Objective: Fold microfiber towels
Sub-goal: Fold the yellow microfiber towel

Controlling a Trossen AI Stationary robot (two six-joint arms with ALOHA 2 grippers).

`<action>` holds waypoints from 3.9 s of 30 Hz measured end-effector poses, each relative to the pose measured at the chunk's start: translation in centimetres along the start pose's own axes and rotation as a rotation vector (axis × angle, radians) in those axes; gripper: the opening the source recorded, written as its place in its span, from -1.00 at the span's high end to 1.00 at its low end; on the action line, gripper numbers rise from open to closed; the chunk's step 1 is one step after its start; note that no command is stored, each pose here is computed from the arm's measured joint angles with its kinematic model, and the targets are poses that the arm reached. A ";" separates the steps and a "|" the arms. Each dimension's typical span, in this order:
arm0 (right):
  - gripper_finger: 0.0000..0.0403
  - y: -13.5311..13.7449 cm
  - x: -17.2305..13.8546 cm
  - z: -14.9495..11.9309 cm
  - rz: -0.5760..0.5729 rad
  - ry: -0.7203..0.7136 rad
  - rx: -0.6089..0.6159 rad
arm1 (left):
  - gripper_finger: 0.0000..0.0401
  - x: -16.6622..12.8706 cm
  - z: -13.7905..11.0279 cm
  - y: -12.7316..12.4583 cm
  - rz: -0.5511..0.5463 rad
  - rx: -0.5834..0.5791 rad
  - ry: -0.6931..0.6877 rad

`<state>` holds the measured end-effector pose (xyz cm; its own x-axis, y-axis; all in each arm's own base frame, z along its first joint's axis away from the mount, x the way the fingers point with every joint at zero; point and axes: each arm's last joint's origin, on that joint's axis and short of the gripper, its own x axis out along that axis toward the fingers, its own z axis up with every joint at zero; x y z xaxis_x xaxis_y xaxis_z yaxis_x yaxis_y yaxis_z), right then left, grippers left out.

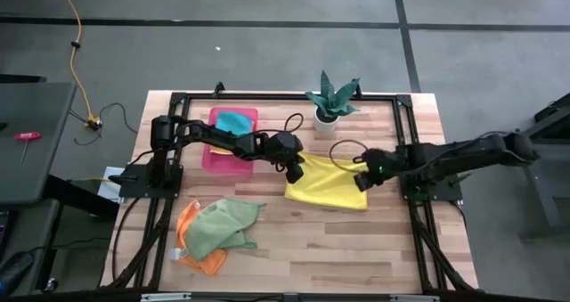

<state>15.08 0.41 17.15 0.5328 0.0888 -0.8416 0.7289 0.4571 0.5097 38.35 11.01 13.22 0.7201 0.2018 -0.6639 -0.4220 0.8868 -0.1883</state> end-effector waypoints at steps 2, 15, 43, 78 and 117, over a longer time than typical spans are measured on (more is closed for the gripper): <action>0.90 0.5 0.8 -0.6 -0.015 0.013 -0.004 | 1.00 0.0 0.0 0.1 0.004 -0.002 0.002; 0.99 2.4 5.7 -3.3 -0.081 0.052 0.071 | 1.00 0.0 -0.2 0.3 0.030 0.039 0.025; 1.00 3.6 4.1 -3.7 -0.034 -0.062 -0.021 | 1.00 -1.1 -0.7 1.5 0.094 0.101 0.148; 1.00 -0.3 1.3 -0.7 -0.333 -0.280 0.252 | 1.00 -1.1 -5.2 -7.6 -0.163 0.191 0.239; -0.18 -1.1 3.0 -2.9 -0.212 -0.108 0.435 | 1.00 -23.8 7.2 -7.1 -0.581 0.302 -0.469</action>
<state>14.56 2.73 13.56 0.3785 -0.0692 -0.9230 0.9255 0.0416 0.3764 28.20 2.91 35.60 0.9633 -0.2325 -0.1342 0.2101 0.9641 -0.1621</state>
